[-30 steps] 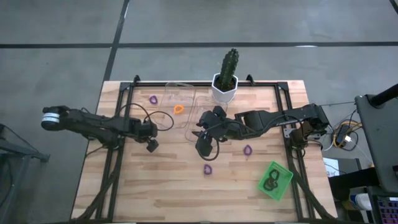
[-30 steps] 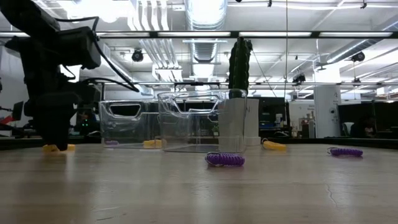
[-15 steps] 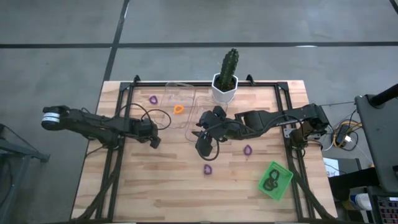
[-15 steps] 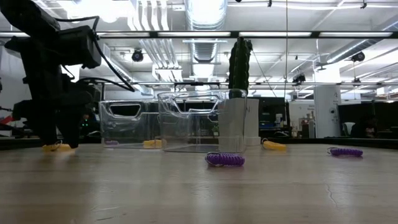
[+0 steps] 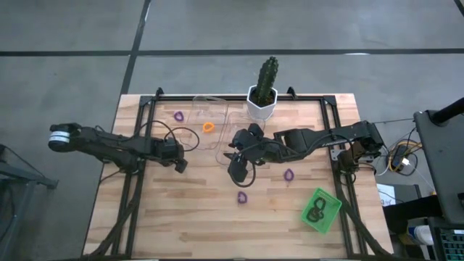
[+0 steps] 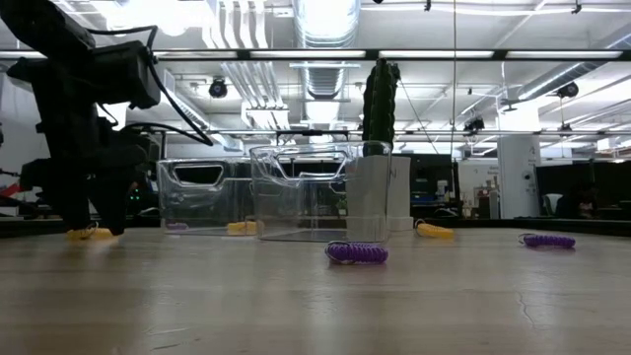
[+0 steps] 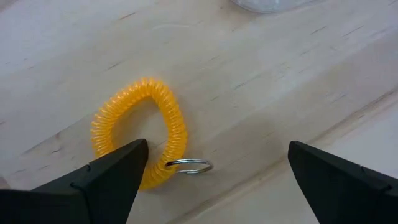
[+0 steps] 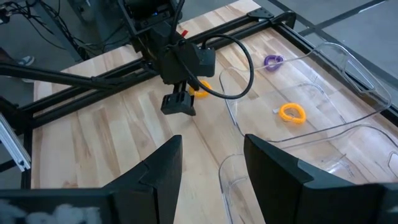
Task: Sort spring keychains
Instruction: Put the left yellow spring keychain into the left transparent bin
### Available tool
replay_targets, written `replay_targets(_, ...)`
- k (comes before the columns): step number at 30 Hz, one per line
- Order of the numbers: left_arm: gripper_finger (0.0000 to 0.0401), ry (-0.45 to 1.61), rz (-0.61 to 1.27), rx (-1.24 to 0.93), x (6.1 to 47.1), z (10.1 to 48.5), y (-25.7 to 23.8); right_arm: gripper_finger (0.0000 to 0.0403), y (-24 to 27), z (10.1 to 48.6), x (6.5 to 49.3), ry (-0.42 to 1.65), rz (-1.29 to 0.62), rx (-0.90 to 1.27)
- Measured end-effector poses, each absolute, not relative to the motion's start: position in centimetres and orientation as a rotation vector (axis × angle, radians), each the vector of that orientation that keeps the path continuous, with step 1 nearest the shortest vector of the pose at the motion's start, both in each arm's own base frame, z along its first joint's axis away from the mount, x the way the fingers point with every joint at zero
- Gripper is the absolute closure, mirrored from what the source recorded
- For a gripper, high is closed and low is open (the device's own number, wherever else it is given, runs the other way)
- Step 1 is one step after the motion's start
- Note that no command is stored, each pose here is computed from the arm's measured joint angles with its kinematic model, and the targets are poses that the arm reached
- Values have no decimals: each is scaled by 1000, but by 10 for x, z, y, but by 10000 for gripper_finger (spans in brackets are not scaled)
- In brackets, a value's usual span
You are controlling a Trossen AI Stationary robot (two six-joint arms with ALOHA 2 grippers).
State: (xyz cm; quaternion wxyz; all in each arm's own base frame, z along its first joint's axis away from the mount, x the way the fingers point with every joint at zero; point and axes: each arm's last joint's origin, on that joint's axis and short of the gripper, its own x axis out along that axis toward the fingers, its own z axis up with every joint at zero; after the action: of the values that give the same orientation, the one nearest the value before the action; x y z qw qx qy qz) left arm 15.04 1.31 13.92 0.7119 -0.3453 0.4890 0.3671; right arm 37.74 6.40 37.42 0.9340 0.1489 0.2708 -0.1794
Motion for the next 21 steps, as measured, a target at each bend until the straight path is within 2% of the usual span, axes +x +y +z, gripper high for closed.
replay_targets(9,10,1088,827,-760,149,137,13,234,64,374,377,554,-367,304)
replay_targets(12,24,1086,850,-776,147,135,13,234,64,374,377,554,-367,304)
replay_targets(16,80,1096,887,-788,142,129,13,234,64,374,377,554,-367,304)
replay_targets(21,200,1106,937,-795,135,123,13,234,64,374,377,554,-367,304)
